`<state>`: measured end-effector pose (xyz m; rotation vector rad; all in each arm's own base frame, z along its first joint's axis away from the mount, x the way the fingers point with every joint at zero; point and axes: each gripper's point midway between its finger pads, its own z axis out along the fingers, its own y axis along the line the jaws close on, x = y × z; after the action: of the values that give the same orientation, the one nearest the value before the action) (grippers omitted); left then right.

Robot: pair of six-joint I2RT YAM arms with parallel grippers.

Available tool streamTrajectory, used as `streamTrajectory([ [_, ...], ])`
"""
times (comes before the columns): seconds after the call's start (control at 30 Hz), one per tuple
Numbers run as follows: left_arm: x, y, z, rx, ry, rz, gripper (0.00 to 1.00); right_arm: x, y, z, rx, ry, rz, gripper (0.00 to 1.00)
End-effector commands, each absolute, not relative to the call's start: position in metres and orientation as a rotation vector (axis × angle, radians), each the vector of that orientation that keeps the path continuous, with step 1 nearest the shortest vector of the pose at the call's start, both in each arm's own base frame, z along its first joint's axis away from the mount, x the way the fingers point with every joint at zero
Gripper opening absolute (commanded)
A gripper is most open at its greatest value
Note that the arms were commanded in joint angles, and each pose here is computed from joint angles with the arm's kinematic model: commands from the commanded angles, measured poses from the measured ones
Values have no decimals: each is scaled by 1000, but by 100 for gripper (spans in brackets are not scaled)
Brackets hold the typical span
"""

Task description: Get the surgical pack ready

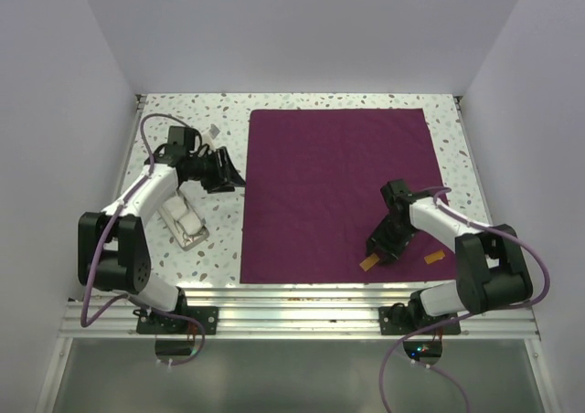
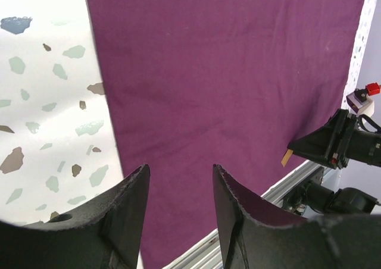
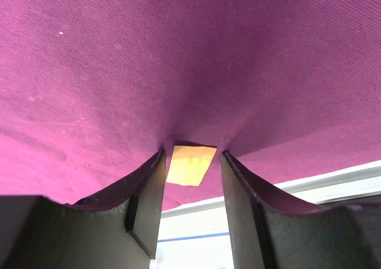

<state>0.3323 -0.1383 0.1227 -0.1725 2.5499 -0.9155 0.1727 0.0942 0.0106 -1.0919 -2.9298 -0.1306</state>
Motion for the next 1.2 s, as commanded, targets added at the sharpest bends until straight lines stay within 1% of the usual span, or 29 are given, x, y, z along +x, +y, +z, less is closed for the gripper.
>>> streamTrajectory([
  [0.0, 343, -154, 141, -45, 2489, -968, 51, 171, 87, 0, -1094, -2943, -45, 45],
  [0.3, 341, -179, 144, 45, 2483, -1037, 52, 181, 89, 8, -1063, -2972, -64, 41],
  [0.5, 339, -187, 143, 66, 2492, -1059, 52, 186, 86, 12, -1046, -2980, -33, 50],
  [0.67, 338, -190, 141, 76, 2490, -1080, 52, 184, 87, 3, -1016, -2951, -4, 49],
  [0.87, 335, -198, 145, 150, 2479, -1103, 55, 180, 88, -1, -1011, -2937, -12, 40],
  [0.97, 330, -207, 145, 190, 2477, -1140, 57, 183, 87, 7, -1008, -2958, -17, 33],
  [1.1, 325, -219, 143, 229, 2477, -1169, 58, 186, 87, 23, -990, -2989, -36, 31],
  [1.17, 321, -225, 141, 243, 2484, -1182, 59, 189, 86, 32, -985, -3013, -36, 26],
])
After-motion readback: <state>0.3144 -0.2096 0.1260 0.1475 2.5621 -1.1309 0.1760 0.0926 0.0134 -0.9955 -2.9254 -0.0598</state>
